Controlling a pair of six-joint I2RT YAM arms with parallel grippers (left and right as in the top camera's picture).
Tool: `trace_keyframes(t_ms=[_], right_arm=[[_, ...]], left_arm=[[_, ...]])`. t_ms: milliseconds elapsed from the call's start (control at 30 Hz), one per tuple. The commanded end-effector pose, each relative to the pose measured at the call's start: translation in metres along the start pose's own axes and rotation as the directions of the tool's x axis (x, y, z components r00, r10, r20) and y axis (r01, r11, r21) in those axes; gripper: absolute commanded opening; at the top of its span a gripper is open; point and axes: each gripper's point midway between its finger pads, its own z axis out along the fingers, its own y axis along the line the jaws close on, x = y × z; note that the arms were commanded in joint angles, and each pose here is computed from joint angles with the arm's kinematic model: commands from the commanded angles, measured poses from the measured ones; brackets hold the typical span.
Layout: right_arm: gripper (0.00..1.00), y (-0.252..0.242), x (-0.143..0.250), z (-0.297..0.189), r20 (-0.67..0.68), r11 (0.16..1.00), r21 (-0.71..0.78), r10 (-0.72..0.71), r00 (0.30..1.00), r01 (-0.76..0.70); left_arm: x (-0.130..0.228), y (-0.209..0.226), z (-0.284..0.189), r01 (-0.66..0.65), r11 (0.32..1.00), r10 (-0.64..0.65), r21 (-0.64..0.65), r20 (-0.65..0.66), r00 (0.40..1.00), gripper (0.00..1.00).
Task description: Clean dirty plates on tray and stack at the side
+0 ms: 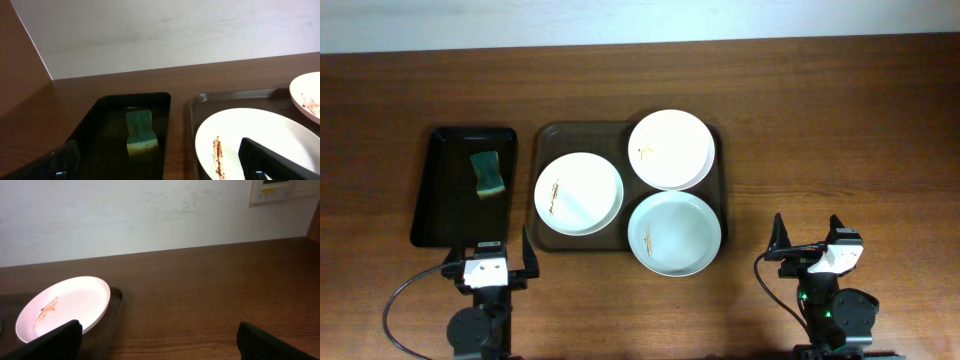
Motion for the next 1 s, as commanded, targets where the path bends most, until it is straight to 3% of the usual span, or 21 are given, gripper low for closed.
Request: trace_keyframes(t_ms=[0,700,967], right_arm=[[0.98,0.000,0.003,0.000,-0.004,1.000,-0.001,0.002,1.000,-0.002],[0.98,-0.010,0.001,0.000,0.003,0.998,0.059,0.002,1.000,-0.002],[0.98,0.014,-0.019,-0.001,0.083,0.997,-0.074,0.004,0.997,0.002]], left_arm=[[0.001,-0.003,0.000,-0.016,1.000,0.016,0.014,0.004,1.000,0.99],[0.001,-0.003,0.000,-0.016,1.000,0.016,0.014,0.004,1.000,0.99],[0.001,-0.003,0.000,-0.016,1.000,0.016,0.015,0.004,1.000,1.00]])
